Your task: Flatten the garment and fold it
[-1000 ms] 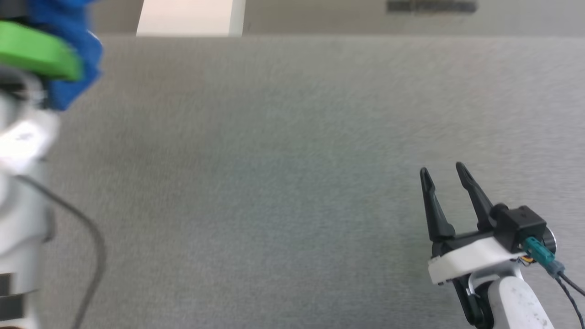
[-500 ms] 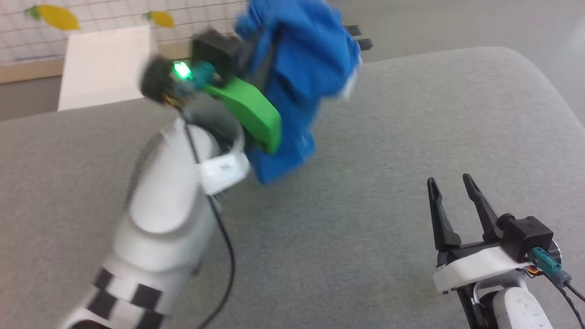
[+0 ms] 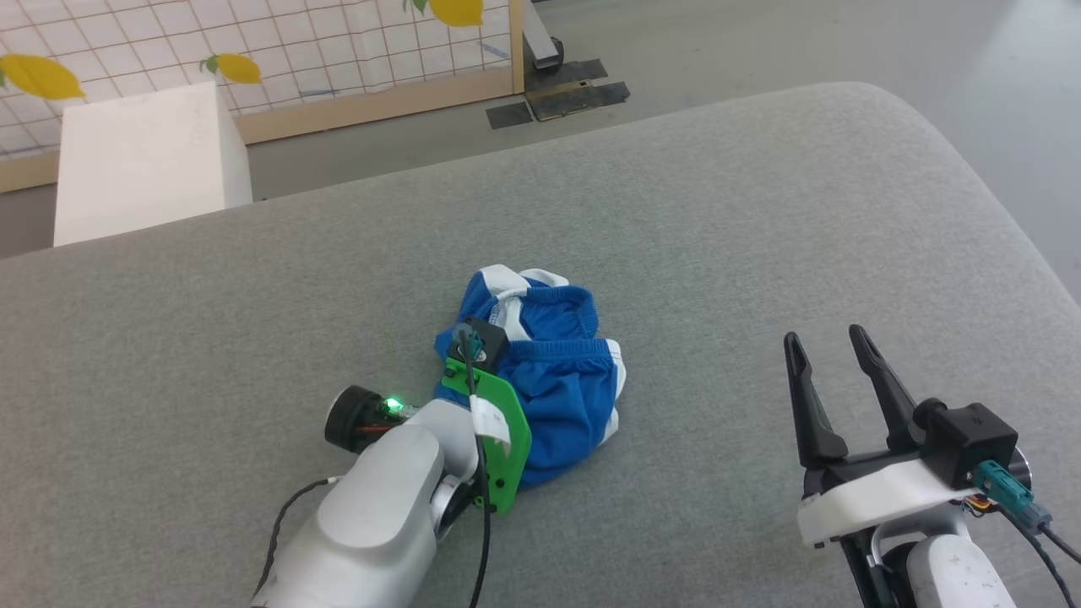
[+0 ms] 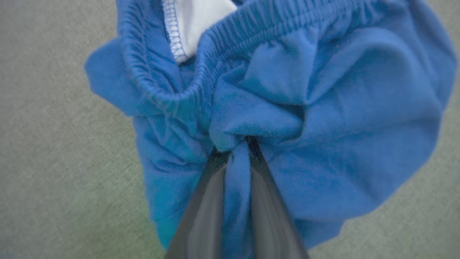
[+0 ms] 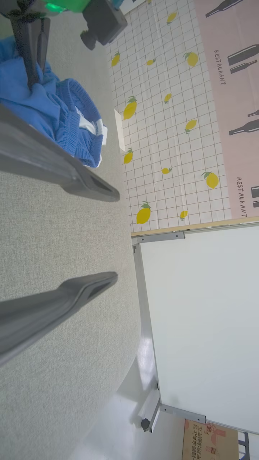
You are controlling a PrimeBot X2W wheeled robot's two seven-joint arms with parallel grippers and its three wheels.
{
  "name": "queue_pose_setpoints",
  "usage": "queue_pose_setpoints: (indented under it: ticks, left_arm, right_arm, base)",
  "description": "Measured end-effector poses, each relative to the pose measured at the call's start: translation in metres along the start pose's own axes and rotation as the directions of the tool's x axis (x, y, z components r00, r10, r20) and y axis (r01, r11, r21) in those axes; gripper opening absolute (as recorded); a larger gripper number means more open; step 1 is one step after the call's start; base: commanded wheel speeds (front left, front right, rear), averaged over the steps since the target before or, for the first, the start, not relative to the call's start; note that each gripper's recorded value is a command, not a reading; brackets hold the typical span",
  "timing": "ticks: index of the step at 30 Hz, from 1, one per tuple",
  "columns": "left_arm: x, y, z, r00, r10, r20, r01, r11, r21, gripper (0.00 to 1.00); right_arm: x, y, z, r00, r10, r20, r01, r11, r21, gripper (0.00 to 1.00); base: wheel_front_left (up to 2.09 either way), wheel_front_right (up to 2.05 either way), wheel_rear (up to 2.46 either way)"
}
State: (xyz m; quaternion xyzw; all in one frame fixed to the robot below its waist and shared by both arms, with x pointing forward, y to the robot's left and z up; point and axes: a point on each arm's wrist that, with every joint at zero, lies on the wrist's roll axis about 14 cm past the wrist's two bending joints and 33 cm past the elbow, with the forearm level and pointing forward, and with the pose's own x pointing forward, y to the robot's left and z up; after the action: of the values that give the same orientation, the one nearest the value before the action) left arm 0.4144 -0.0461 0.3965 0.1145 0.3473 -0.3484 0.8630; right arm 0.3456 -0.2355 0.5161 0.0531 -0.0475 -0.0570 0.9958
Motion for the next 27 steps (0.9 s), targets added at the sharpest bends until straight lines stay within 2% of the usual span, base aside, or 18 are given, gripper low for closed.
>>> queue_pose_setpoints:
  ticks: [1, 2, 5, 7, 9, 14, 18, 24, 27]
  left_arm:
    - [-0.001, 0.002, -0.001, 1.000, 0.005, -0.009, -0.005, 1.000, -0.010, 0.90]
    - [-0.002, 0.002, 0.001, 1.000, 0.009, 0.003, -0.009, 1.000, -0.026, 1.00]
    - [-0.012, 0.018, 0.027, 0.984, 0.078, 0.158, -0.064, 0.994, -0.093, 1.00]
    - [-0.025, 0.031, 0.049, 0.947, 0.131, 0.292, -0.093, 0.986, -0.140, 1.00]
    - [-0.041, 0.040, 0.070, 0.889, 0.174, 0.423, -0.106, 0.978, -0.178, 1.00]
    - [-0.095, 0.073, 0.099, 0.677, 0.290, 0.676, -0.154, 0.954, -0.256, 1.00]
    - [-0.128, 0.098, 0.090, 0.580, 0.376, 0.723, -0.190, 0.925, -0.328, 1.00]
    - [-0.171, 0.117, 0.067, 0.489, 0.468, 0.736, -0.234, 0.884, -0.406, 1.00]
    - [-0.186, 0.123, 0.051, 0.466, 0.503, 0.728, -0.272, 0.864, -0.423, 1.00]
  right_arm:
    - [0.000, 0.001, 0.000, 1.000, 0.003, -0.001, -0.003, 1.000, 0.001, 1.00]
    - [0.000, 0.003, -0.001, 1.000, 0.008, -0.003, -0.008, 1.000, 0.002, 1.00]
    - [0.001, 0.009, -0.003, 1.000, 0.027, -0.009, -0.027, 1.000, 0.006, 1.00]
    - [0.003, 0.013, -0.002, 0.999, 0.041, -0.004, -0.041, 0.999, 0.008, 1.00]
    - [0.005, 0.016, 0.000, 0.999, 0.049, 0.003, -0.049, 0.999, 0.007, 1.00]
    - [0.008, 0.022, 0.003, 0.998, 0.069, 0.009, -0.069, 0.998, -0.007, 1.00]
    - [0.011, 0.029, 0.005, 0.996, 0.094, 0.009, -0.094, 0.995, -0.022, 1.00]
    - [0.016, 0.039, 0.006, 0.992, 0.124, 0.004, -0.123, 0.992, -0.033, 1.00]
    - [0.018, 0.044, 0.004, 0.990, 0.140, -0.007, -0.140, 0.990, -0.036, 1.00]
  base:
    - [0.00, 0.00, 0.00]
    - [0.00, 0.00, 0.00]
    - [0.00, 0.00, 0.00]
    - [0.00, 0.00, 0.00]
    - [0.00, 0.00, 0.00]
    - [0.00, 0.00, 0.00]
    - [0.00, 0.00, 0.00]
    - [0.00, 0.00, 0.00]
    - [0.00, 0.00, 0.00]
